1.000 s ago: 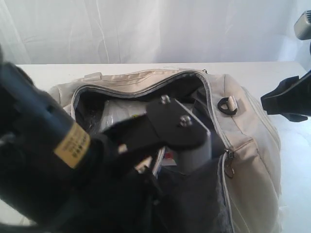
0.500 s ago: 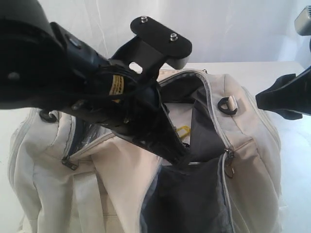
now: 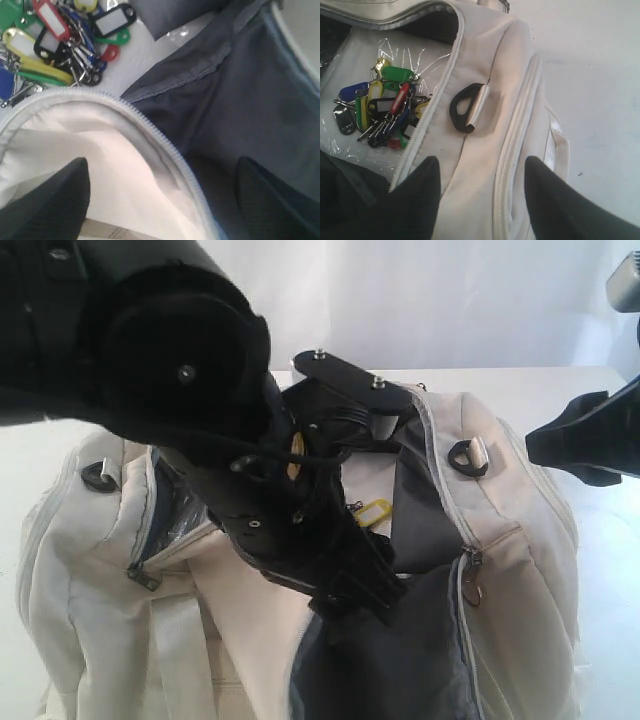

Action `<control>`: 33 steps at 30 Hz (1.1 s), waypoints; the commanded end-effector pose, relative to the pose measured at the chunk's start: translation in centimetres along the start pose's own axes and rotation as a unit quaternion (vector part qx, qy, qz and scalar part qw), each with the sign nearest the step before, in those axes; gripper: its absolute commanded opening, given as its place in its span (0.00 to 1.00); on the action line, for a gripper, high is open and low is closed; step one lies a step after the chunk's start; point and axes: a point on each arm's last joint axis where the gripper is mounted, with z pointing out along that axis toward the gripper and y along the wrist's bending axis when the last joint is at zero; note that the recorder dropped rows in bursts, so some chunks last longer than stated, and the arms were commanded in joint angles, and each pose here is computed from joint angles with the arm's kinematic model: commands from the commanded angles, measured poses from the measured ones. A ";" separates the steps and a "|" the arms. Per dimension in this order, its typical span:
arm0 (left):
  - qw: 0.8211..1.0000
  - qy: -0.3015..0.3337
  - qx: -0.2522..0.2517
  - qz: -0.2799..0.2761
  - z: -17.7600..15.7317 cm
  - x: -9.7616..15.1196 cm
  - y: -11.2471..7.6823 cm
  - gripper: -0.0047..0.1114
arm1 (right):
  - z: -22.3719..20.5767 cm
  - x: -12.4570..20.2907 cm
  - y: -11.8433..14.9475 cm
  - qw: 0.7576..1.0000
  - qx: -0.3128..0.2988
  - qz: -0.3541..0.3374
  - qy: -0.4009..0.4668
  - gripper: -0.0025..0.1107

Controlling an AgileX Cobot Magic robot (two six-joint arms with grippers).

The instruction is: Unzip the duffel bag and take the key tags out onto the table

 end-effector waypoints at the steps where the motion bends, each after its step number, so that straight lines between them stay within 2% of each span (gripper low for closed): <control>1: 0.999 0.020 -0.043 -0.027 0.5 0.1 0.7 0.52 | -0.2 0.0 0.0 1.000 0.000 0.003 -0.006 0.45; 6: 0.995 0.048 -0.078 -0.026 -0.7 1.0 1.5 0.12 | -0.2 0.0 0.0 1.000 0.000 0.003 -0.006 0.45; 8: 0.995 0.050 -0.080 -0.019 -2.5 1.9 1.4 0.04 | -0.2 0.0 0.0 1.000 0.000 0.002 -0.005 0.45; 15: 0.998 0.030 -0.059 -0.024 -4.7 5.4 -0.1 0.04 | -0.2 0.0 0.0 1.000 0.000 0.002 -0.004 0.45; 21: 0.994 0.049 -0.084 -0.049 -4.0 9.1 -0.5 0.04 | -0.2 0.1 0.0 1.000 -0.001 0.002 -0.001 0.45; 33: 0.985 0.065 -0.115 -0.109 -3.8 13.9 1.0 0.04 | -0.2 0.1 0.1 1.000 -0.002 0.002 0.001 0.45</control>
